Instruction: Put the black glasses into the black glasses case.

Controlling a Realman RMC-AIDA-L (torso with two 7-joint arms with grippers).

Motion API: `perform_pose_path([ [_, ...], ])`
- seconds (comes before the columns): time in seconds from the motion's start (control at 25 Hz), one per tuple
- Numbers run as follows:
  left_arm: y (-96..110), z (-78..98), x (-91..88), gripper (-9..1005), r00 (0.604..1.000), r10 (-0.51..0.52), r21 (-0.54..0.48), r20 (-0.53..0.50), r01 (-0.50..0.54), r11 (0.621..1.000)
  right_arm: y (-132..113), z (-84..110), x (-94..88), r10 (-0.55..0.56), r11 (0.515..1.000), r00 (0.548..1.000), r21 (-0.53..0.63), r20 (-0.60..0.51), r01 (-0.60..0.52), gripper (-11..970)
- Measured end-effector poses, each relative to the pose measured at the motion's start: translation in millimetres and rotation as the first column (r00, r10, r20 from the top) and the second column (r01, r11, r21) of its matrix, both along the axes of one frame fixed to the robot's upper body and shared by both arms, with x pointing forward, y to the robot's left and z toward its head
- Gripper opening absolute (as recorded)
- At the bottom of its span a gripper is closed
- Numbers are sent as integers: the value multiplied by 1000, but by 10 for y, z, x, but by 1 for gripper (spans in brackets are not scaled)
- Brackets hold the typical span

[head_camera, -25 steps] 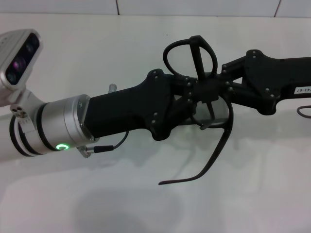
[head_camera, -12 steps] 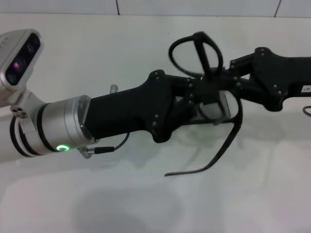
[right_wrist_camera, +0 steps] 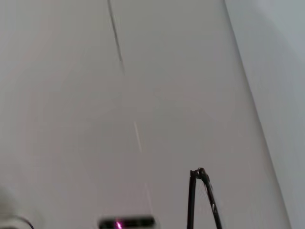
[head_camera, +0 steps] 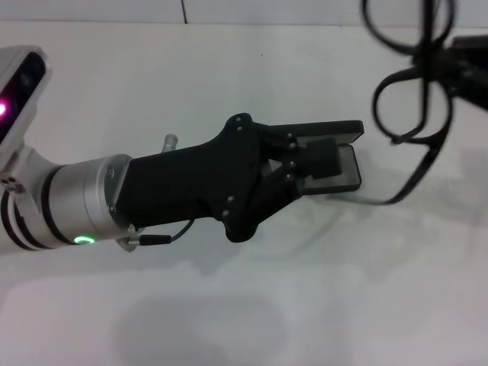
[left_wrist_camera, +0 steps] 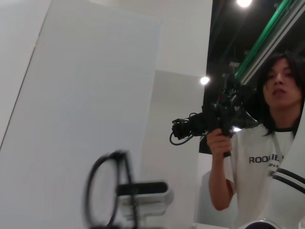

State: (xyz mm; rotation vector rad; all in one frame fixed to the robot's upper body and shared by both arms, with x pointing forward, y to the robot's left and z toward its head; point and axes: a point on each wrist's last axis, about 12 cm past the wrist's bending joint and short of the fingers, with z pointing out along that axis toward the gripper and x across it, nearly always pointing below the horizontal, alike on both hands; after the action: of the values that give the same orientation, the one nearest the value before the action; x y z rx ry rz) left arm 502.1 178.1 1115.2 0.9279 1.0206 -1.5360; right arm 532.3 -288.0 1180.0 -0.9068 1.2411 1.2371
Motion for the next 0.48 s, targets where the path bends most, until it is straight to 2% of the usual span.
perform_pose_path([
  [0.28, -35, -3, -5, 13, 1000, -24, 16, 9, 24, 1000, -104, 118, -97, -2, 990, 998, 140, 68, -7, 67],
  [0.48, -242, 26, -43, 14, 990, -130, 35, 59, 128, 991, 7, 56, 67, -64, 982, 996, 182, 66, 52, 67],
])
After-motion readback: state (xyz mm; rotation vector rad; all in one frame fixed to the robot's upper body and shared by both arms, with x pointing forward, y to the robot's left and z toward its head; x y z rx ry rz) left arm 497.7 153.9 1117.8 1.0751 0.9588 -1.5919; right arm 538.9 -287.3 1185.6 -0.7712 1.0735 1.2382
